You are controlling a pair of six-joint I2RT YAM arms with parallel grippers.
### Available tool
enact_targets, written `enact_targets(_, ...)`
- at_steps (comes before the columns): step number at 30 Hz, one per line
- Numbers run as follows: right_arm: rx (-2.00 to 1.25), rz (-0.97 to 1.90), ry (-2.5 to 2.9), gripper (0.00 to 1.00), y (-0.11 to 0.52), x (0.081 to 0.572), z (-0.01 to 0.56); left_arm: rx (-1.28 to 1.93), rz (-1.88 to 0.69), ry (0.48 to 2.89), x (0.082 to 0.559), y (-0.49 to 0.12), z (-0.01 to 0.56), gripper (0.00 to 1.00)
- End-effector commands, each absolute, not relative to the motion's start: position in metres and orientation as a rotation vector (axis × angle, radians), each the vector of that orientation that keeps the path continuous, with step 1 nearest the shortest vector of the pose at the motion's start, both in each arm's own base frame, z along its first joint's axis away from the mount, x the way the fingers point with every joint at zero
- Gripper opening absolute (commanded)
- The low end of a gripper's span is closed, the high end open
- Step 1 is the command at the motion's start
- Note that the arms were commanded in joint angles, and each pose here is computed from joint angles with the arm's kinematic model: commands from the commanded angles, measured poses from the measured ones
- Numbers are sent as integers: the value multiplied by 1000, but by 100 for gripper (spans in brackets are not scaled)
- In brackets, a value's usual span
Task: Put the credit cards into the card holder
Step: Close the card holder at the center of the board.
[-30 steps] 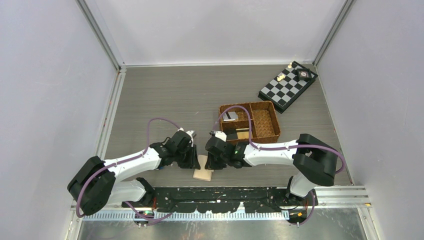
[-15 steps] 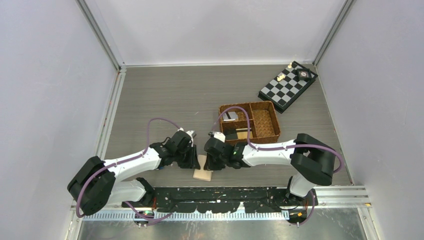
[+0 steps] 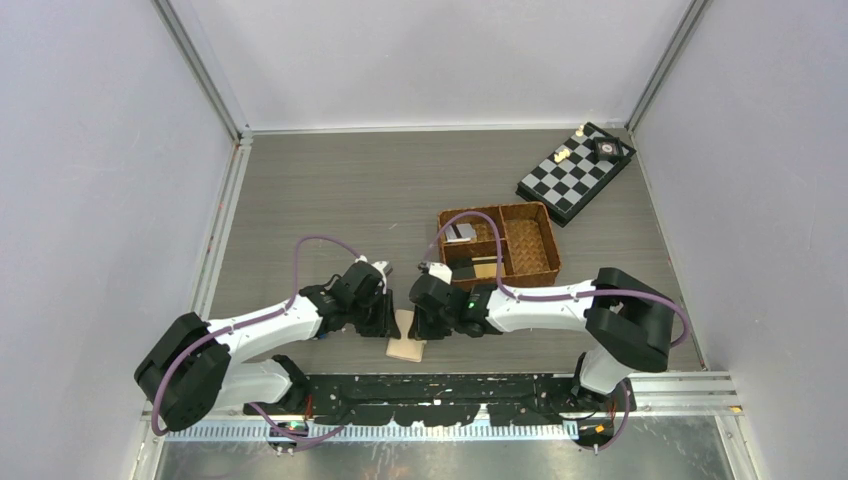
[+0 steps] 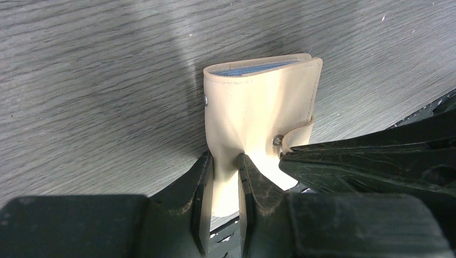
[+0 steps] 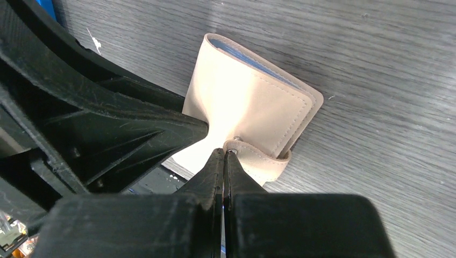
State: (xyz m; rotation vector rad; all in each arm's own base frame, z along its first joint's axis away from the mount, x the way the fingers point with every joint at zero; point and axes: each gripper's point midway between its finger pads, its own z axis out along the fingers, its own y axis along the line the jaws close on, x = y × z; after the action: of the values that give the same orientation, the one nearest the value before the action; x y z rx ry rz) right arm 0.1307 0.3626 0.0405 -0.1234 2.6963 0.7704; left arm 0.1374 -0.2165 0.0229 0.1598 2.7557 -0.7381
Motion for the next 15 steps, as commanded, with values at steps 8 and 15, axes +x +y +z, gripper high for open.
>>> enact_targets(8, -123, 833, 2591, 1, 365, 141, 66, 174, -592, 2822, 126, -196, 1, 1)
enact_targets(15, -128, 817, 2597, 0, 368, 143, 58, 176, -591, 2821, 126, -195, 2, 1)
